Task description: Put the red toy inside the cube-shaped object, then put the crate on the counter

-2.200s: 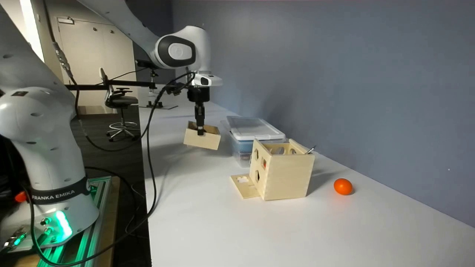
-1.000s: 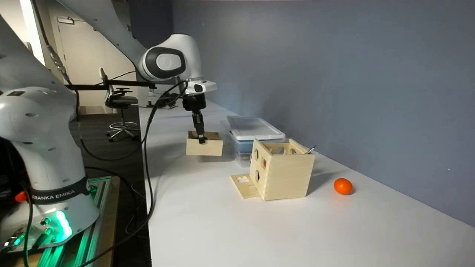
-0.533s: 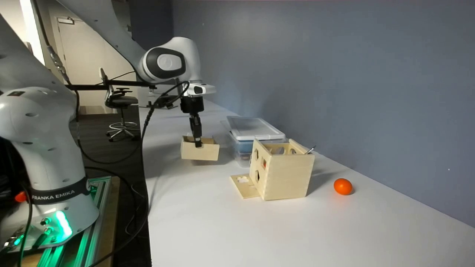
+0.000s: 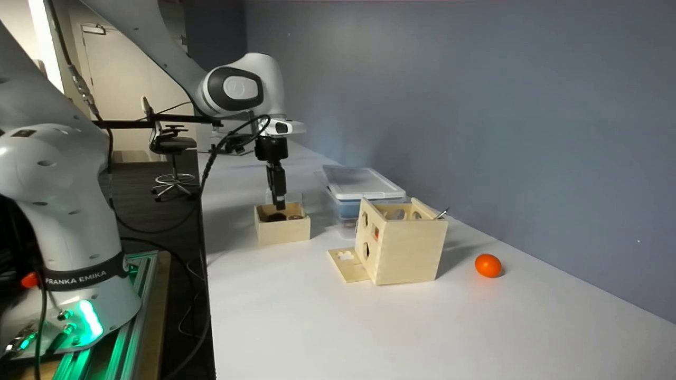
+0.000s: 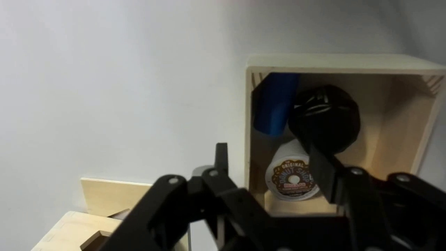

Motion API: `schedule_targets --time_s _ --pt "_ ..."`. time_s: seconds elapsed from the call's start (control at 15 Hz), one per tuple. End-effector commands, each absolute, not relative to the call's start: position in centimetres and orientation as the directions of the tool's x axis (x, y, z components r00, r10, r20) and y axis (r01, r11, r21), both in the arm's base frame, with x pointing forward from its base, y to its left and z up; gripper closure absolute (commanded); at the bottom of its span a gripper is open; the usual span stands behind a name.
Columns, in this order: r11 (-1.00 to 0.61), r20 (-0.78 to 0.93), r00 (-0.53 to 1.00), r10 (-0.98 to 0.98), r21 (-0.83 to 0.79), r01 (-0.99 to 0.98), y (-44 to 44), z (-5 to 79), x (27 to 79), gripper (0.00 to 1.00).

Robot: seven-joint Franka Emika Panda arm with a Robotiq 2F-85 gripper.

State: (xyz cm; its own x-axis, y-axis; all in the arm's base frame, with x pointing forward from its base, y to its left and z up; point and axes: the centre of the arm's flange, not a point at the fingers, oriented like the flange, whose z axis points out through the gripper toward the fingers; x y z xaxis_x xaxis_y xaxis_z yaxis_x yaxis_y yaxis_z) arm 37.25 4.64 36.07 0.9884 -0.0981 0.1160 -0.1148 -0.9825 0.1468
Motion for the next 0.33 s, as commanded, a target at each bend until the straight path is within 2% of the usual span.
schedule_targets --time_s 0.0,0.13,0.2,0.27 --pt "-0.988 0.185 0.975 -0.122 0.069 -0.137 4.4 38.5 34.9 0.06" --pt "-0.986 0.235 0.958 -0.162 0.007 -0.168 4.3 39.4 36.2 0.00" --pt "-0.985 0.195 0.971 -0.141 0.067 -0.156 4.6 38.5 37.4 0.00" --pt "-0.985 0.204 0.968 -0.144 0.061 -0.160 4.6 38.9 37.4 0.03"
